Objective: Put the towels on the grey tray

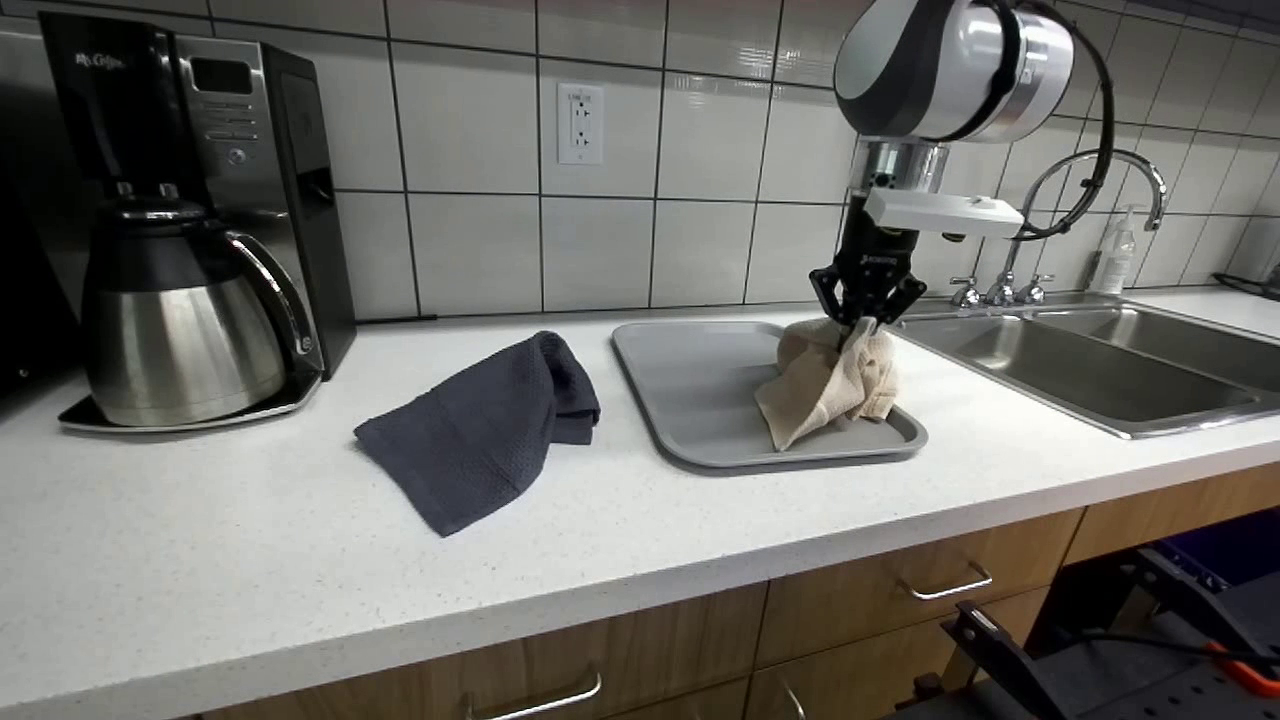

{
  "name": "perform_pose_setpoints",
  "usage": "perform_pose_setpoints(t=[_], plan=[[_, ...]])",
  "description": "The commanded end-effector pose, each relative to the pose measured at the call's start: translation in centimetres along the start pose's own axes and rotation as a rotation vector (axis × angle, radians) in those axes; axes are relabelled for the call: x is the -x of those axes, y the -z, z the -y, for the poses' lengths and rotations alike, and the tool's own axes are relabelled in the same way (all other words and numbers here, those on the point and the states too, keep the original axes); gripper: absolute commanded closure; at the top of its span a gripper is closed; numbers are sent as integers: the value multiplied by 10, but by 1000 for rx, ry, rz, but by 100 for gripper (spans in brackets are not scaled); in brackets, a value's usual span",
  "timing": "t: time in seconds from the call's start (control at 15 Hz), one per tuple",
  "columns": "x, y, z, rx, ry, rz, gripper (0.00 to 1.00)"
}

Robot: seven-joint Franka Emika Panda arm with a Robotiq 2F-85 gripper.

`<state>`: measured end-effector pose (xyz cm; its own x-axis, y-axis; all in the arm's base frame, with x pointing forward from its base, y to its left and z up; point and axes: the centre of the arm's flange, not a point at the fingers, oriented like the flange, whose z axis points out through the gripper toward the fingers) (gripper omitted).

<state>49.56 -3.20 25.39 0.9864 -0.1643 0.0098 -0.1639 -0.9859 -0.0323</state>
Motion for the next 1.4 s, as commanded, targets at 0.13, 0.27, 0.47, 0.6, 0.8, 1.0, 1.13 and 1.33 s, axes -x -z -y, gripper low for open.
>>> perform_pose_setpoints(t=[0.13, 0.27, 0.47, 0.6, 0.8, 1.0, 1.13, 1.33], plan=[[7, 9, 3, 2, 12, -9, 51], [15, 23, 5, -2, 22, -12, 36], [33, 42, 11, -31, 35, -3, 14], [45, 51, 16, -32, 39, -4, 1], [56, 65, 23, -52, 51, -8, 0], [59, 79, 29, -59, 83, -23, 0], [59, 89, 34, -65, 116, -31, 0], [55, 97, 43, -76, 173, -37, 0]])
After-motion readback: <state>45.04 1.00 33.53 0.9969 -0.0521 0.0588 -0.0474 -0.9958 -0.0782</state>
